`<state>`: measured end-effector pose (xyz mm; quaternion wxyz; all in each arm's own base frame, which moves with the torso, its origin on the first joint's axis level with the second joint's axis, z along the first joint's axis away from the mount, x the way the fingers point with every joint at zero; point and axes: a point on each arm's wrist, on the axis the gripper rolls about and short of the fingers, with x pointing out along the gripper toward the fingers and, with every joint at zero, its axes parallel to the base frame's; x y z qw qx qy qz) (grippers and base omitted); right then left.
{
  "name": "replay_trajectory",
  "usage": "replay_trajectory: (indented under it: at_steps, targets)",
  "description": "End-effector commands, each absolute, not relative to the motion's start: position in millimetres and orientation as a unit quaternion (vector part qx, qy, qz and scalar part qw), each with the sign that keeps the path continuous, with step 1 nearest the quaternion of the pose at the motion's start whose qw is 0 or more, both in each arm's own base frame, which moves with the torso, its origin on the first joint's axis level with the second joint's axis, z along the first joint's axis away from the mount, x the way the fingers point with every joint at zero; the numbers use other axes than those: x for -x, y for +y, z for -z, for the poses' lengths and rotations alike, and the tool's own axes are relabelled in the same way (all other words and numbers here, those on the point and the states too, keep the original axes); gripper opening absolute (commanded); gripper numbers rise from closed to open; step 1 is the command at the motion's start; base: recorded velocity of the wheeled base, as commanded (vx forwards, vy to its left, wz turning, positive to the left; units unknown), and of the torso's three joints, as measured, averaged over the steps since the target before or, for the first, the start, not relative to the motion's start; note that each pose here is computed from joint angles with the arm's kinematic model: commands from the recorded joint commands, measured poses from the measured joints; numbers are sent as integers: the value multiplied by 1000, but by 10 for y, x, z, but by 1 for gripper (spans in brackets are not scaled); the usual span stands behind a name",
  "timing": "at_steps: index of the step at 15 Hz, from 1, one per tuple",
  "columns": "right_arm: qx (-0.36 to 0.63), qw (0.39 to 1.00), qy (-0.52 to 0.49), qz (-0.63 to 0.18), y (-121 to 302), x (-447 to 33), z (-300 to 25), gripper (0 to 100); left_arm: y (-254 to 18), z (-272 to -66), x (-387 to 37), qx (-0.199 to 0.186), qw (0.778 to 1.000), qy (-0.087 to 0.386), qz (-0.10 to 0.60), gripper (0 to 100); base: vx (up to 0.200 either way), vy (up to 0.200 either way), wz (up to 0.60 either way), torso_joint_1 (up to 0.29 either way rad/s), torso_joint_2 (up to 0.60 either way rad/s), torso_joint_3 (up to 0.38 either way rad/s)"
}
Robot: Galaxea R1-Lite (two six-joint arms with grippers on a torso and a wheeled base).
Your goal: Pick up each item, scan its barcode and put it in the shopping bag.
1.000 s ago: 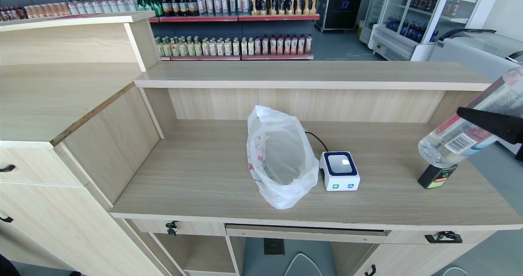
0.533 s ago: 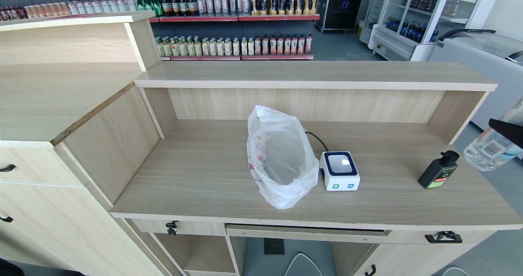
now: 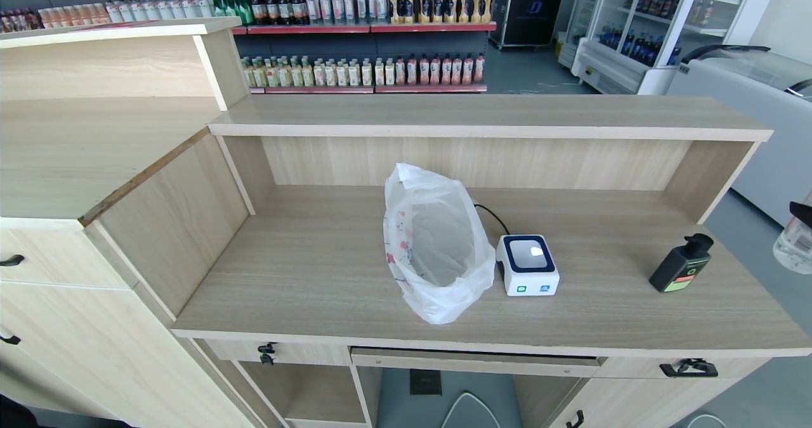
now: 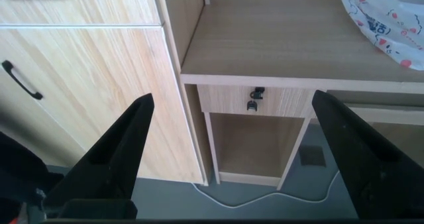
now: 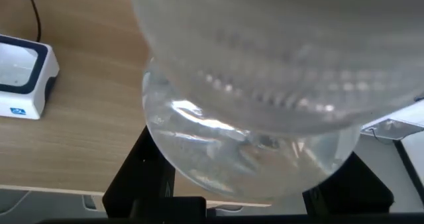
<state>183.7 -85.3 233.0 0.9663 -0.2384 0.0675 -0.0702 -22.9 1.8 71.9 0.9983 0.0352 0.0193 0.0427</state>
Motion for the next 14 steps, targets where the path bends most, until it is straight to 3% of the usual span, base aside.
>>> replay_trajectory:
  at_steps: [1, 6, 10, 14]
  targets:
    - [239, 965, 77, 79, -936, -1878, -2320, 0, 18, -719, 229, -35, 998, 19, -43, 100, 0, 0, 600, 2, 2, 2]
    - [250, 962, 78, 77, -965, -1972, -2287, 0, 18, -719, 229, -35, 998, 19, -43, 100, 0, 0, 600, 2, 5, 0]
    - [246, 962, 107, 58, -1017, -2158, -2129, 0, 18, -719, 229, -35, 998, 19, -43, 100, 0, 0, 0, 0, 0, 0]
    - [308, 948, 82, 7, -888, -2518, -1992, 0, 18, -719, 229, -35, 998, 19, -43, 100, 0, 0, 0, 0, 0, 0]
